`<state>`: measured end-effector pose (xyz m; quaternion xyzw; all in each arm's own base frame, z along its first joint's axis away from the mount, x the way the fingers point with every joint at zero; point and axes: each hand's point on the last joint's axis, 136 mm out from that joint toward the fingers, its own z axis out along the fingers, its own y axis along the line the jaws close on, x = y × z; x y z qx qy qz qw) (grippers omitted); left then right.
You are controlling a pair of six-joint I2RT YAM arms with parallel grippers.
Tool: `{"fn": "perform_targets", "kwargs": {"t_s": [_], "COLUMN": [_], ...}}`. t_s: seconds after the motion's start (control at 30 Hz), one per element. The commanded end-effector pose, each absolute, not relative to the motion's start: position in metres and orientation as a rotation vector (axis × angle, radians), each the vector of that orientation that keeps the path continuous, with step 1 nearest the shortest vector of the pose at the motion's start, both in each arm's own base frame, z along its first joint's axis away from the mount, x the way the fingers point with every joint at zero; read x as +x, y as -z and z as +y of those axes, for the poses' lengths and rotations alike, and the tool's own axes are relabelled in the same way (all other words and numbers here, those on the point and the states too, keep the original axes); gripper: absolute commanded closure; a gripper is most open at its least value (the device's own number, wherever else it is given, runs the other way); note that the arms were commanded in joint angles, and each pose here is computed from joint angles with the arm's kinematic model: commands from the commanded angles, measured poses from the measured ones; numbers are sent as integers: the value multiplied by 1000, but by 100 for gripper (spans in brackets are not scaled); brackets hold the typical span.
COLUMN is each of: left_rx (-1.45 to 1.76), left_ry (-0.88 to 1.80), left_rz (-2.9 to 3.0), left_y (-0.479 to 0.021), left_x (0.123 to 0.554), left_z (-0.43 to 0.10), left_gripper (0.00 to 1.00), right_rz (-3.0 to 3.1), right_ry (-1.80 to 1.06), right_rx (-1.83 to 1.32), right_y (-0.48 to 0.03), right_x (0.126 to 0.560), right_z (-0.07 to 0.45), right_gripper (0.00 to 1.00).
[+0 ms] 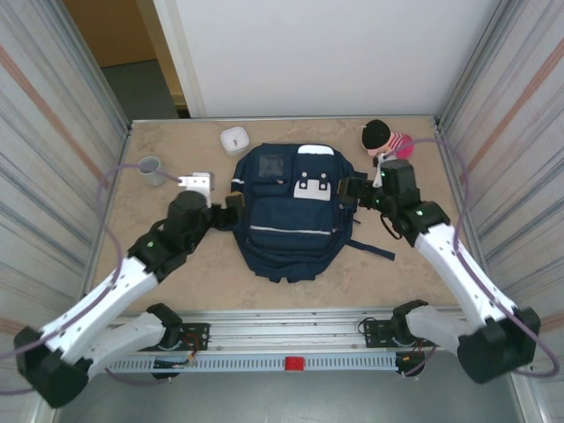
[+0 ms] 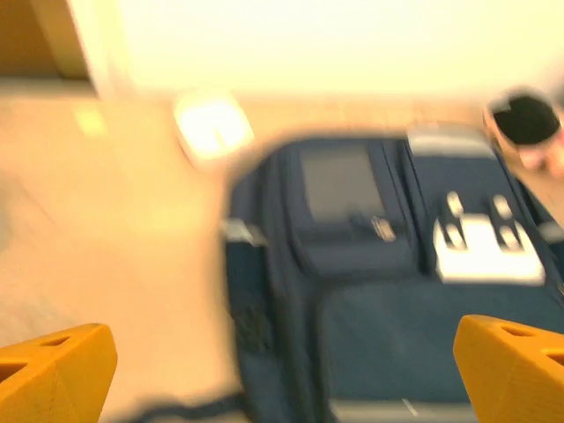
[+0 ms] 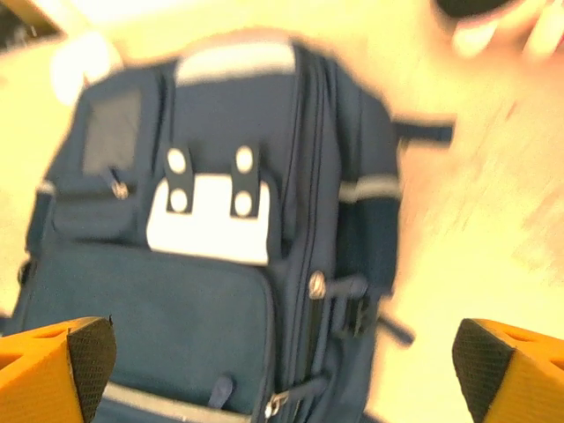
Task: Pack the student bag
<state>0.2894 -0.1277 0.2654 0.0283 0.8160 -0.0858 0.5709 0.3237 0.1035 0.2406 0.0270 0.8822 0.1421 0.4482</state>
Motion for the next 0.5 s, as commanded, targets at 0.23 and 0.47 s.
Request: {"fn": "perform_targets", "kwargs": {"t_s": [0.23,0.47], "left_rx": [143,73], "left_ry": [-337,-218], "left_rz": [1594,1666], "left_y": [-237,-163], "left_x": [281,283], "left_z": [-31,-12], "left_gripper": [1,1], "right_rz": [1973,1983], "right_ry": [-169,-43], "right_rx": [4,-1], "right_y": [-208,-146], "right_x": [353,362], "right_z": [45,27], "right_gripper": [1,1]}}
